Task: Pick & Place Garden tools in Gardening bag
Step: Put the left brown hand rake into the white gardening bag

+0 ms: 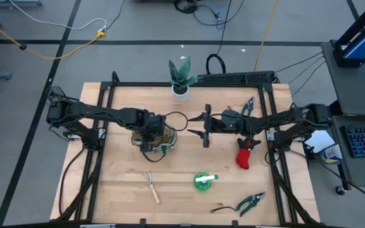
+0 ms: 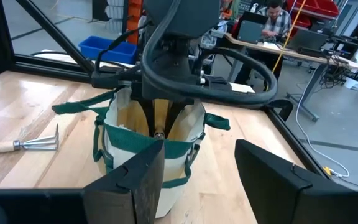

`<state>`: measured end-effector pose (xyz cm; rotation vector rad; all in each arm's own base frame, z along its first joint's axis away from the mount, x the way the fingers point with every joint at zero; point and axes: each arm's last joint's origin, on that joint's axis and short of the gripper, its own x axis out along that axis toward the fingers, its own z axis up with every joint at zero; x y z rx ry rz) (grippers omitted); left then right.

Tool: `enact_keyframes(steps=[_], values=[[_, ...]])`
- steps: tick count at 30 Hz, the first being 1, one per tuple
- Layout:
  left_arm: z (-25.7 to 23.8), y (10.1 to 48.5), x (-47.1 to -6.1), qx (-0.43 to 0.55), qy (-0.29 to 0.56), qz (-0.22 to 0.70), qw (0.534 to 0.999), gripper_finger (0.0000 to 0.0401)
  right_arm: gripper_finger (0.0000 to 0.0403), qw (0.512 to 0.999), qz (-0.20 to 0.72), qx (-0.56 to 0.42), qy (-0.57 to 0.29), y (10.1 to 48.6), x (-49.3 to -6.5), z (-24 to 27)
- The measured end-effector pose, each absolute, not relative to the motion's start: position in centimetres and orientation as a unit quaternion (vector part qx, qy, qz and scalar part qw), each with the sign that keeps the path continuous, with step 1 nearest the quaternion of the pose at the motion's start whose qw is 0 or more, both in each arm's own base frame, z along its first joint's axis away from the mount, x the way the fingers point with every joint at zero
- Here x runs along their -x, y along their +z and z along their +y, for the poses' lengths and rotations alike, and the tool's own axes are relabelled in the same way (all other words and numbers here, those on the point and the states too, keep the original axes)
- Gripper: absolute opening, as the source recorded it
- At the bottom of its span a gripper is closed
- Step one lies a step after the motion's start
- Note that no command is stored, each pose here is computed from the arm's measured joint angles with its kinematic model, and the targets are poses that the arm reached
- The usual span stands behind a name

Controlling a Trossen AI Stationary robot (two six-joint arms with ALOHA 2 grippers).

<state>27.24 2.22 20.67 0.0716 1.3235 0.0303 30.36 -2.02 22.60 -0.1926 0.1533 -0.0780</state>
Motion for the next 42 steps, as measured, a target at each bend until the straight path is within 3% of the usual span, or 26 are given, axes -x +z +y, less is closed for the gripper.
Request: enact_keyframes(steps=[42], values=[[2.1, 17.9, -28.2, -0.020, -0.015, 0.654, 0.756, 0.0079, 0.0194, 0.991, 0.084, 0.096, -0.038, 22.4, -30.3, -2.0]])
